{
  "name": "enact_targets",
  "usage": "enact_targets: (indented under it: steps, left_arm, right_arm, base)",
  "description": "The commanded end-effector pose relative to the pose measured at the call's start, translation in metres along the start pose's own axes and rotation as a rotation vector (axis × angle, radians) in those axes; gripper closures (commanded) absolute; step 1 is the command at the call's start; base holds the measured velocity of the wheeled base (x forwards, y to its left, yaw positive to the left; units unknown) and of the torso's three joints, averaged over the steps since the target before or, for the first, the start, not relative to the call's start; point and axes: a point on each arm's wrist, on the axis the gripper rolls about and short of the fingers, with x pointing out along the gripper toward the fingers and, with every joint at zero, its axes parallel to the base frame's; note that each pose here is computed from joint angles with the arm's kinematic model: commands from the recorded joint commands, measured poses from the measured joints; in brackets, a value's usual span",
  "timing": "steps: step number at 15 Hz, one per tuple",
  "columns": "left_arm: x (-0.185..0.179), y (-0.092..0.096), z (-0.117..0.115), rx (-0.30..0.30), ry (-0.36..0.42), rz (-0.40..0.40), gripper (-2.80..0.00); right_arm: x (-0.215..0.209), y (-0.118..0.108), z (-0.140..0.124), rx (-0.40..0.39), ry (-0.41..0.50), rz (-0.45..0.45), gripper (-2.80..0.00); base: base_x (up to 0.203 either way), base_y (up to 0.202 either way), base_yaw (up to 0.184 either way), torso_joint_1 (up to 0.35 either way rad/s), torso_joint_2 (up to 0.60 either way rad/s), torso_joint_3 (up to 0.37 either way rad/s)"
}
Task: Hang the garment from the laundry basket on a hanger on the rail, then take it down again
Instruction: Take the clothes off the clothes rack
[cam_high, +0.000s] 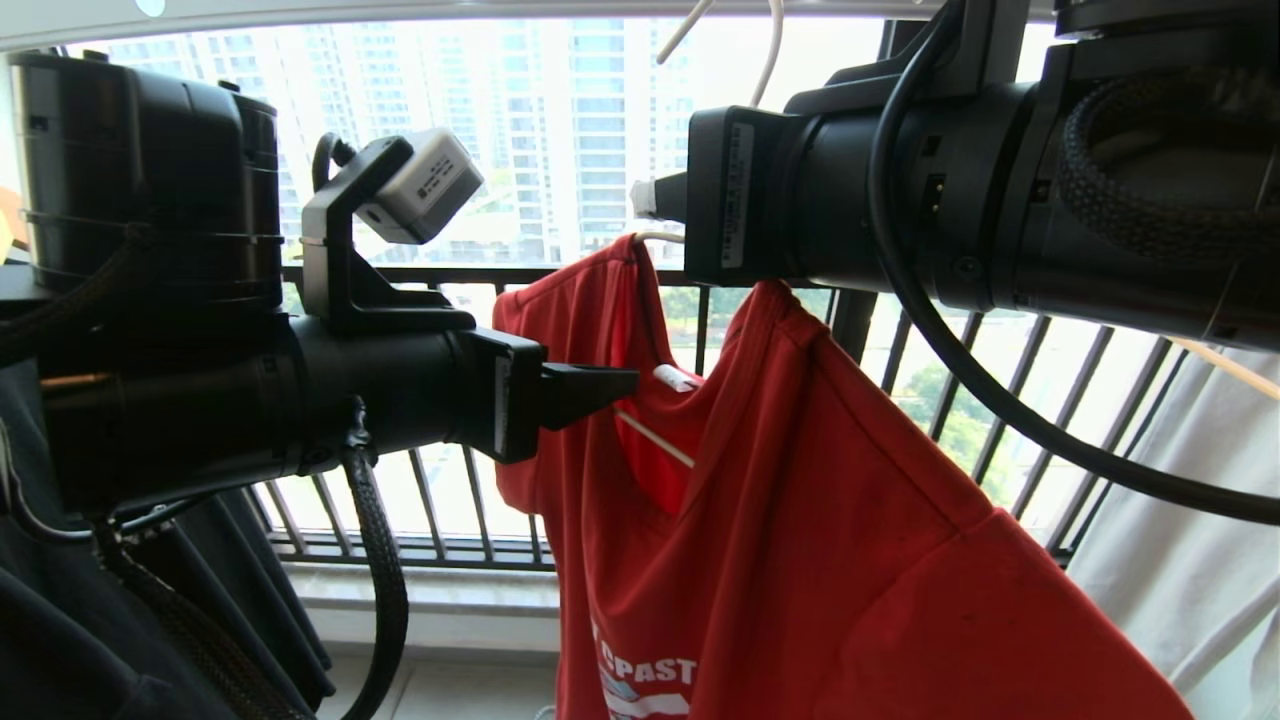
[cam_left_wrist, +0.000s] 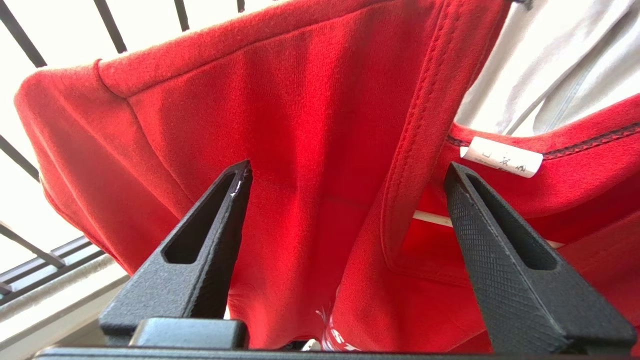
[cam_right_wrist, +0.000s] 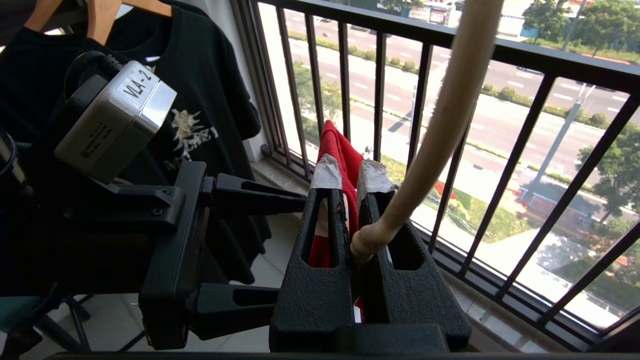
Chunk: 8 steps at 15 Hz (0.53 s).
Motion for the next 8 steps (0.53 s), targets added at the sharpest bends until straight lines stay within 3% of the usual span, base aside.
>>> enact_targets:
  steps: [1, 2, 8]
  left_arm:
    - [0.004, 0.001, -0.002, -0.002, 0.011, 0.003, -2.80]
    - [0.004, 0.001, -0.001, -0.002, 0.008, 0.002, 0.00]
    - [-0.008, 0.000, 0.004, -0.003, -0.025, -0.001, 0.00]
  right_arm:
    - [-0.002, 0.000, 0.001, 0.001, -0.002, 0.000, 0.00]
    - [-0.002, 0.000, 0.001, 0.002, -0.004, 0.000, 0.00]
    - [-0.004, -0.001, 0.003, 0.001, -0.009, -0.004, 0.00]
  base:
    - [0.000, 0.000, 0.000, 0.000, 0.00, 0.000]
    - [0.000, 0.000, 0.000, 0.000, 0.00, 0.000]
    - [0.000, 0.000, 0.000, 0.000, 0.00, 0.000]
